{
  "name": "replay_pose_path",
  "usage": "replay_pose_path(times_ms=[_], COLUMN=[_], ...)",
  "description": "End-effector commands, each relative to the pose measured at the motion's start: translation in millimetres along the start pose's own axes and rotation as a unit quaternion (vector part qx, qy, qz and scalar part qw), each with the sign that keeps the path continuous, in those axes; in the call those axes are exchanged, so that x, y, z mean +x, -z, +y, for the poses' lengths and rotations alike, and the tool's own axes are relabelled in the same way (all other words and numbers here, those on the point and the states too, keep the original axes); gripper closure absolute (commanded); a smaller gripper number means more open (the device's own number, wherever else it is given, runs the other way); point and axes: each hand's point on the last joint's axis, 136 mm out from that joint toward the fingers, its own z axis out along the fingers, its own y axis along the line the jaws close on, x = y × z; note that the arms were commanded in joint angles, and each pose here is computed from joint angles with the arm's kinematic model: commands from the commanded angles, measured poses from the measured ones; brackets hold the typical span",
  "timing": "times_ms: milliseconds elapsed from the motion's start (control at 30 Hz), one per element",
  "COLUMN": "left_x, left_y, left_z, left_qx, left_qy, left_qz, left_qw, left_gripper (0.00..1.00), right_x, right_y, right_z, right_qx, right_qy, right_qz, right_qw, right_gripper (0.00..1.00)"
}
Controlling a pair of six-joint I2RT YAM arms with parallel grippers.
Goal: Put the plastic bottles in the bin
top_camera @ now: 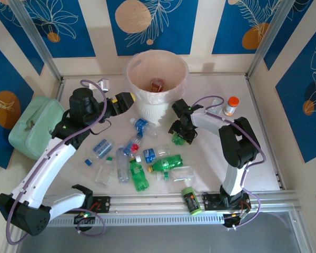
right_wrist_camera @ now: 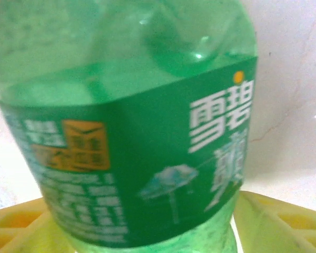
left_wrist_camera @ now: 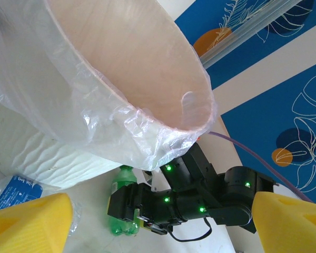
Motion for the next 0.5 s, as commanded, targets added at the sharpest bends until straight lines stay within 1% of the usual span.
replay_pose_path(times_ms=[0, 167, 300, 467], left_x=[-2, -2, -2, -5], left_y=[5, 6, 6, 6], left_z=[0, 0, 1, -2], left_qx=[0.001, 0.000, -0.007, -0.006], left_qy=[-0.005, -0.006, -0.011, -0.016], left_qz=[-0.002, -0.002, -0.002, -0.001], left_qw=[1.000, 1.000, 1.000, 1.000], left_gripper=[0.13, 0.13, 0.13, 0.12], right_x=[1, 3, 5, 8], right_y=[1, 6, 17, 45], right_z=[2, -1, -5, -18], right_qx=[0.001, -0.003, -0.011, -0.028], right_qy=[-0.003, -0.001, 0.001, 0.010], right_qz=[0.012, 0.007, -0.005, -0.035], right_qw=[1.000, 1.000, 1.000, 0.999], right_gripper=[0.31, 0.36, 0.39, 0.40])
